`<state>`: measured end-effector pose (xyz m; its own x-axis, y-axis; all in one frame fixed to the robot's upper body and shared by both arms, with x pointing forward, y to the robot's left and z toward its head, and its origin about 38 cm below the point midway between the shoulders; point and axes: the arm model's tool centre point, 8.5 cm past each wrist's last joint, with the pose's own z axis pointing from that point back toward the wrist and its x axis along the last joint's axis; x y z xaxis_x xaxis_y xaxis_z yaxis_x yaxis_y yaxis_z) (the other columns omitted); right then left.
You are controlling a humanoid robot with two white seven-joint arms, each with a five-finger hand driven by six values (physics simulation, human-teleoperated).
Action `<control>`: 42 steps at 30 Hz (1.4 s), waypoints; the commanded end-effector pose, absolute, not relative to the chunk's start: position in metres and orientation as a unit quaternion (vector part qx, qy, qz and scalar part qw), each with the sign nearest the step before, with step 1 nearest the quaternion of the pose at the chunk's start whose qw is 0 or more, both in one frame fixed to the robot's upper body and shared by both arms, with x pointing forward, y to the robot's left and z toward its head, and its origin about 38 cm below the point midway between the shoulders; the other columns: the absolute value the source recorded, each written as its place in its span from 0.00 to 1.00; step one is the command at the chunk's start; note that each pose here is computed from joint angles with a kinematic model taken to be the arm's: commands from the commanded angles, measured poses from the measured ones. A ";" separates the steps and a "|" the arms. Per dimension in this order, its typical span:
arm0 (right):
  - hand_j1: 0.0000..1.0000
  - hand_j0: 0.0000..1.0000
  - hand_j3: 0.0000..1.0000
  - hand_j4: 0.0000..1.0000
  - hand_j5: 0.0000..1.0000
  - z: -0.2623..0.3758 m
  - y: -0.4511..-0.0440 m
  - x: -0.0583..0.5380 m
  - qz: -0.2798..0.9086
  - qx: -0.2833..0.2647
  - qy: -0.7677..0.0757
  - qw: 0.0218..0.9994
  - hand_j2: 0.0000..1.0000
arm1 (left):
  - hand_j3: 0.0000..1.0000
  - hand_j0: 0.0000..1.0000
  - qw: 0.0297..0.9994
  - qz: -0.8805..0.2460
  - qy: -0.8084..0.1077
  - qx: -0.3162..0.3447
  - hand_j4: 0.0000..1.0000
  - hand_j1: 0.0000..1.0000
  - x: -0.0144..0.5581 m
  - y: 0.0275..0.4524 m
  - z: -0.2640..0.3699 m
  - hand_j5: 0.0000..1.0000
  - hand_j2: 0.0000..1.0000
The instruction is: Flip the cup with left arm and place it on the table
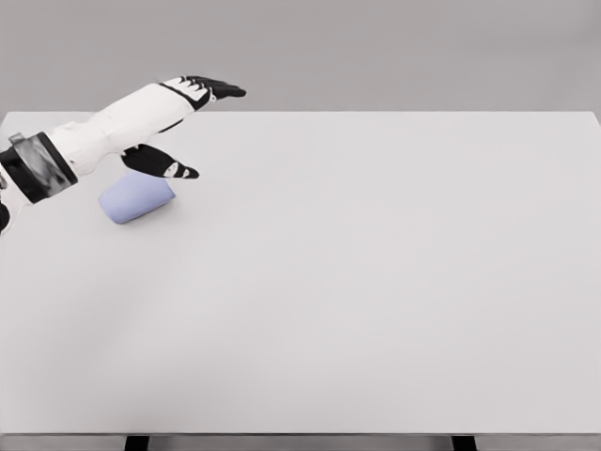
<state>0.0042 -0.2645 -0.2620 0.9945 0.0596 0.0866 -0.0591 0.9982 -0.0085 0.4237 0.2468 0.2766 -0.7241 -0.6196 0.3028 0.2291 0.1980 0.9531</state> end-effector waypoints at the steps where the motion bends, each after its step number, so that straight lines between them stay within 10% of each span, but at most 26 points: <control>1: 1.00 1.00 1.00 1.00 1.00 -0.262 -0.265 0.005 0.028 -0.004 -0.046 0.999 1.00 | 1.00 1.00 0.336 -0.619 -0.697 0.137 1.00 1.00 0.421 0.243 0.278 1.00 1.00; 12: 1.00 1.00 1.00 1.00 1.00 -0.262 -0.265 -0.001 0.027 -0.003 -0.037 0.999 1.00 | 1.00 1.00 0.375 -0.652 -0.646 0.128 1.00 1.00 0.424 0.265 0.276 1.00 1.00; 15: 1.00 1.00 1.00 1.00 1.00 -0.262 -0.265 -0.001 0.028 -0.003 -0.037 0.999 1.00 | 1.00 1.00 0.483 -0.483 -0.661 0.312 1.00 1.00 0.431 0.333 0.301 1.00 1.00; 20: 1.00 1.00 1.00 1.00 1.00 -0.262 -0.265 -0.001 0.028 -0.003 -0.037 0.999 1.00 | 1.00 1.00 0.573 -0.484 -0.629 0.204 1.00 1.00 0.409 0.378 0.296 1.00 1.00; 22: 1.00 1.00 1.00 1.00 1.00 -0.262 -0.265 -0.001 0.028 -0.003 -0.037 0.999 1.00 | 1.00 1.00 0.623 -0.537 -0.567 0.040 1.00 1.00 0.391 0.375 0.299 1.00 1.00; 26: 1.00 1.00 1.00 1.00 1.00 -0.262 -0.265 -0.001 0.028 -0.003 -0.037 0.999 1.00 | 1.00 1.00 0.667 -0.499 -0.553 -0.023 1.00 1.00 0.401 0.349 0.277 1.00 1.00; 32: 1.00 1.00 1.00 1.00 1.00 -0.262 -0.265 -0.001 0.028 -0.003 -0.037 0.999 1.00 | 1.00 1.00 0.741 -0.390 -0.531 0.131 1.00 1.00 0.440 0.322 0.249 1.00 1.00; 42: 1.00 1.00 1.00 1.00 1.00 -0.262 -0.265 -0.001 0.028 -0.003 -0.037 0.999 1.00 | 1.00 1.00 0.698 -0.434 -0.546 0.163 1.00 1.00 0.448 0.280 0.240 1.00 1.00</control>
<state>-0.0008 -0.2645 -0.2620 0.9957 0.0556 0.0735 -0.0552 0.9984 -0.0086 0.4477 0.2809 0.2411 0.0329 -0.7707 0.6364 0.4377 0.5835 0.6840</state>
